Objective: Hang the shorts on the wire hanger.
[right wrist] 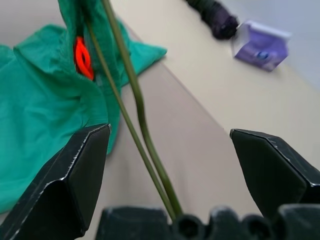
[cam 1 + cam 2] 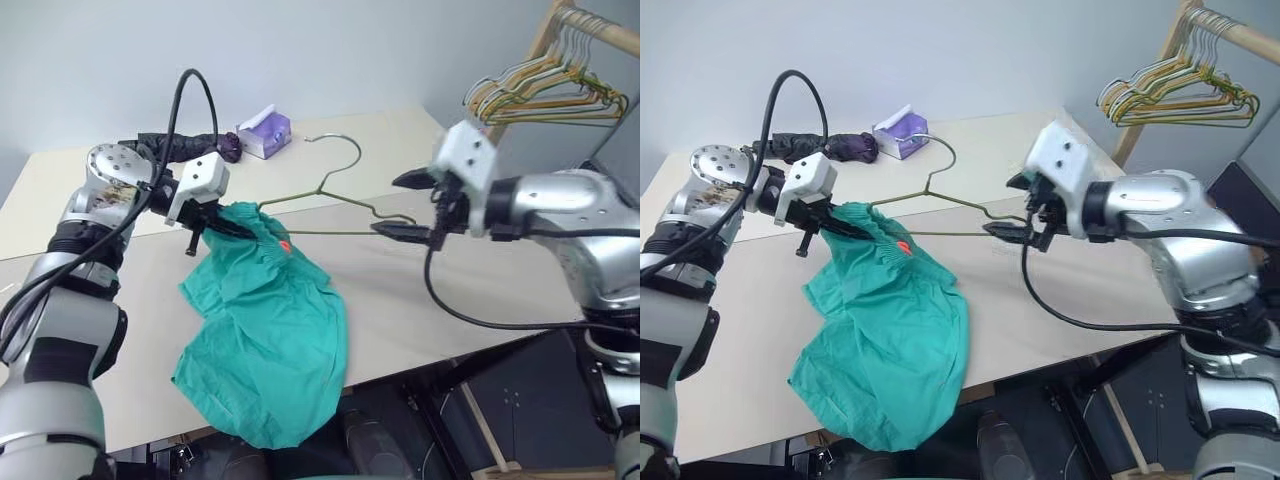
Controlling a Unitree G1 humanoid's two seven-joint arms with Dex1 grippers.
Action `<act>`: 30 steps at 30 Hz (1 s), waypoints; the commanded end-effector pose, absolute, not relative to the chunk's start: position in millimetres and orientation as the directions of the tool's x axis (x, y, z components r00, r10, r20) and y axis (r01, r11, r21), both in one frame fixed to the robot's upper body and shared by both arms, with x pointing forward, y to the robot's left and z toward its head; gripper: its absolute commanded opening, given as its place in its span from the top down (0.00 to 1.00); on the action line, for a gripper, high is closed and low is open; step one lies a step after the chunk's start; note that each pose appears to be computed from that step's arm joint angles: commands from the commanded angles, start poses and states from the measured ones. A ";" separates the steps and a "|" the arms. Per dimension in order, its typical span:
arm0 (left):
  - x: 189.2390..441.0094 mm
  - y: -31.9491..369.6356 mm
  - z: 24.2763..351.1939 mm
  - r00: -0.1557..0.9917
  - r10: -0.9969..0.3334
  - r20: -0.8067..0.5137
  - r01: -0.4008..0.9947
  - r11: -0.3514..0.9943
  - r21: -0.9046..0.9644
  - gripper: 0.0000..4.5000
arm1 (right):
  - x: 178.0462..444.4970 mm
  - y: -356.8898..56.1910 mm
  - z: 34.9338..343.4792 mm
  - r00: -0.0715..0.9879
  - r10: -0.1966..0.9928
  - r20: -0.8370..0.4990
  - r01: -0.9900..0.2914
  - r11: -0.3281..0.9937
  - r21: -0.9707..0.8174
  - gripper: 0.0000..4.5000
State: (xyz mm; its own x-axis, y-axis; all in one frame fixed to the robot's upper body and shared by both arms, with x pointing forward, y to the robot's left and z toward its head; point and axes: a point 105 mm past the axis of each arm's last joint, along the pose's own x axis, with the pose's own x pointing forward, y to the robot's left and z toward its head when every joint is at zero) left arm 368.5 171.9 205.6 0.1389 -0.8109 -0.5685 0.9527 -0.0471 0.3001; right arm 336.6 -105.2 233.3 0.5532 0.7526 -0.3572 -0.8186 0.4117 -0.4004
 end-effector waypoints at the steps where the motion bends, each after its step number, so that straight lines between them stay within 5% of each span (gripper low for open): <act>1: 367.6 167.0 218.8 0.138 -0.824 -0.550 0.936 -0.073 0.345 1.00 | 343.9 -98.5 245.3 0.559 0.760 -0.332 -0.805 0.401 -0.437 0.04; 3: 367.5 167.3 218.8 0.138 -0.821 -0.554 0.934 -0.078 0.348 1.00 | 345.4 -94.9 247.0 0.545 0.774 -0.322 -0.815 0.400 -0.420 0.13; 14: 368.7 166.9 218.8 0.139 -0.806 -0.576 0.927 -0.098 0.362 1.00 | 328.4 -85.5 256.8 0.440 0.850 -0.290 -0.861 0.307 -0.406 0.97; 18: 370.1 163.0 220.0 0.136 -0.801 -0.583 0.921 -0.116 0.373 1.00 | 321.6 -83.1 250.7 0.391 0.865 -0.314 -0.883 0.257 -0.392 0.99; 19: 370.5 162.5 220.7 0.136 -0.801 -0.584 0.920 -0.117 0.374 0.86 | 320.4 -82.3 249.6 0.382 0.868 -0.317 -0.887 0.248 -0.389 1.00; 30: 375.5 181.6 260.3 0.253 -0.801 -0.542 0.887 -0.031 0.461 0.13 | 313.6 -88.0 231.4 0.385 0.876 -0.290 -0.898 0.282 -0.339 1.00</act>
State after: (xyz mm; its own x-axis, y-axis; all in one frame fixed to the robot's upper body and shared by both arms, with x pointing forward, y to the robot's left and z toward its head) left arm 375.6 170.8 233.5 0.1865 -0.8004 -0.5697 0.9211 -0.0593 0.3848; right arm 319.2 -89.7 213.7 0.3756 0.8551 -0.3572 -0.9164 0.2851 -0.2811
